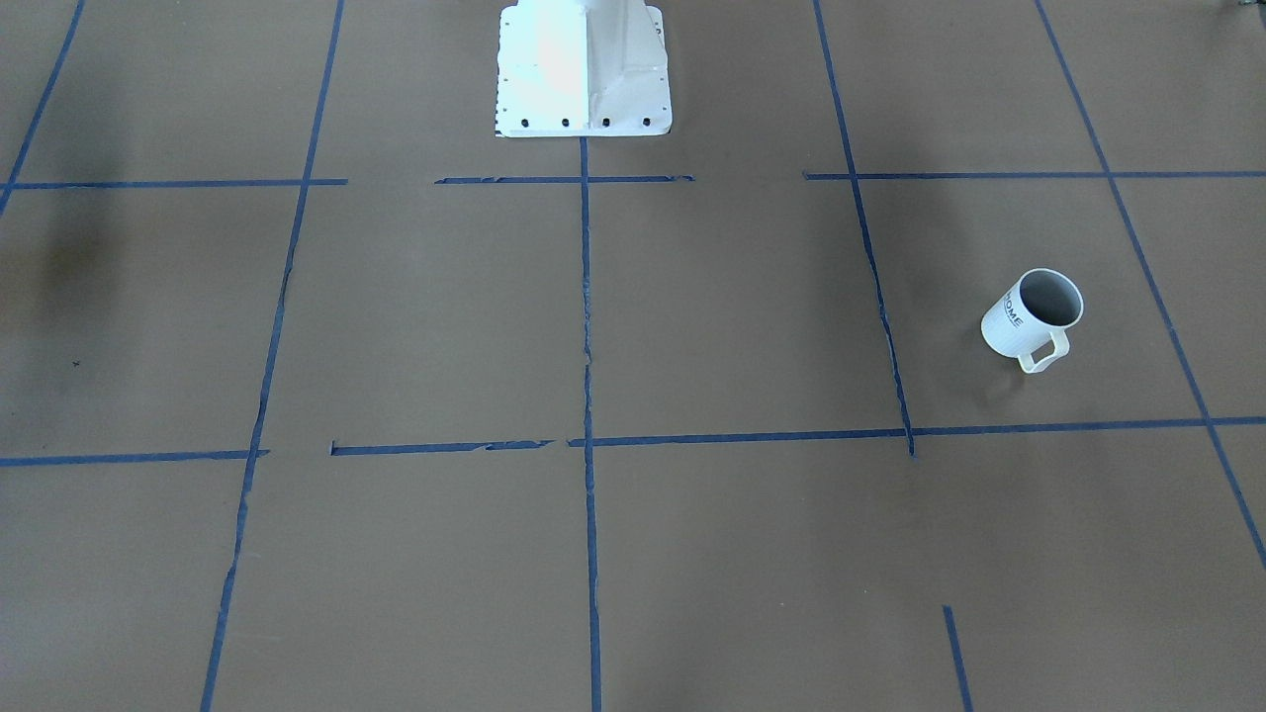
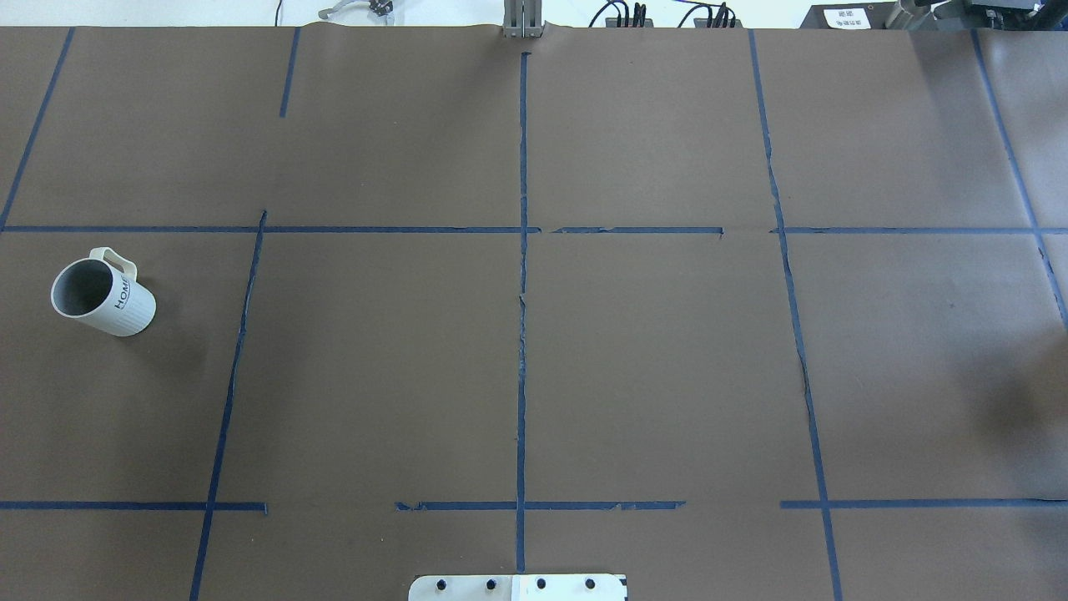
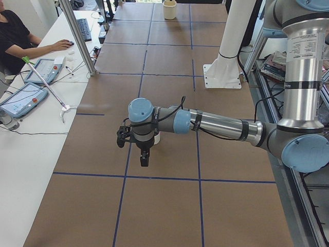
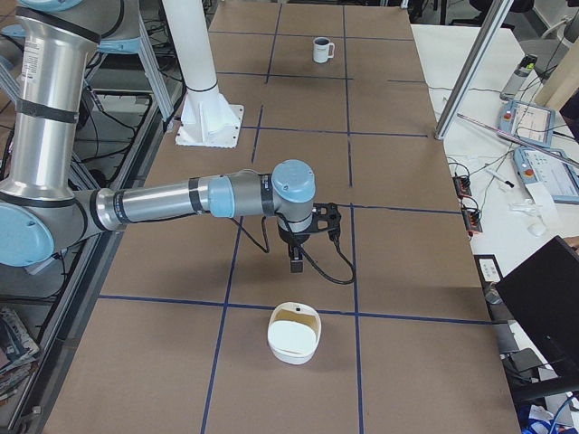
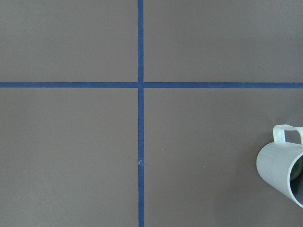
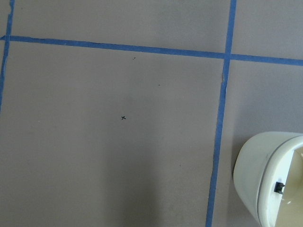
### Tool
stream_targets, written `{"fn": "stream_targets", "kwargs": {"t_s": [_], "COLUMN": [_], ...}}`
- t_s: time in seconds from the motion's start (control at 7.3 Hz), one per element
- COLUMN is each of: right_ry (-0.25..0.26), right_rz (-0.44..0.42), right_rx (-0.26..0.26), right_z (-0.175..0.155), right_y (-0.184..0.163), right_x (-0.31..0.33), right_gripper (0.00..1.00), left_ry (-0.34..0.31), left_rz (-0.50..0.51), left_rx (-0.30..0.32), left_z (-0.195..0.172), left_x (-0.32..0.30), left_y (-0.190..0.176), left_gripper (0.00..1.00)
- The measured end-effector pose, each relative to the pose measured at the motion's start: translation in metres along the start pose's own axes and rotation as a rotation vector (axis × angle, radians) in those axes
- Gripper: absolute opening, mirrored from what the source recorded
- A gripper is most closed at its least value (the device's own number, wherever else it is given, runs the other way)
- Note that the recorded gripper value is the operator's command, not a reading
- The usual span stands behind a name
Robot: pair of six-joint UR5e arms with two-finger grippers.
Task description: Left arm hands cup to right arm to dump lemon
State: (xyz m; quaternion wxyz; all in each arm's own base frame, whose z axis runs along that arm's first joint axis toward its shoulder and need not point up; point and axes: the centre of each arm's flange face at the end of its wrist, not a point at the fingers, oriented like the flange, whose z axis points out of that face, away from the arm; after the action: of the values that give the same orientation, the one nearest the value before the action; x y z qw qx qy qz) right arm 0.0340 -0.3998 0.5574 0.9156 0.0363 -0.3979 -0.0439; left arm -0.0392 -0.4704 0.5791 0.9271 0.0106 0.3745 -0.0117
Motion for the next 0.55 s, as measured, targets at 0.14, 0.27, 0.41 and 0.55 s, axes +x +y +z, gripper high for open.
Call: {"fn": "stream_targets", "kwargs": {"t_s": [0.14,0.27,0.41,0.55], "right_ry": [-0.005,-0.013,-0.018,-0.02], "right_rz": [-0.009,-0.025,-0.037,-0.043], "right_rx": [0.008,0.023,0.033,0.039], "right_z": [-0.001,-0.002,-0.003,-0.003], "right_y": [-0.001,-0.002,-0.002,-0.003], "right_x": [-0.001,-0.003,-0.004,-0.005], "right_gripper": [1.0,1.0,1.0,1.0], "left_ry": [0.012,0.025,0.031,0.034], "left_rz": [0.0,-0.006,-0.016,-0.025], "left_rx": [0.015,0.035,0.038,0.037], "left_z": [-0.005,-0.011,-0.01,-0.009], "left_x": [-0.002,-0.009,-0.015,-0.018], "left_y": [0.002,0.007,0.012,0.014], "left_gripper": [1.0,1.0,1.0,1.0]}}
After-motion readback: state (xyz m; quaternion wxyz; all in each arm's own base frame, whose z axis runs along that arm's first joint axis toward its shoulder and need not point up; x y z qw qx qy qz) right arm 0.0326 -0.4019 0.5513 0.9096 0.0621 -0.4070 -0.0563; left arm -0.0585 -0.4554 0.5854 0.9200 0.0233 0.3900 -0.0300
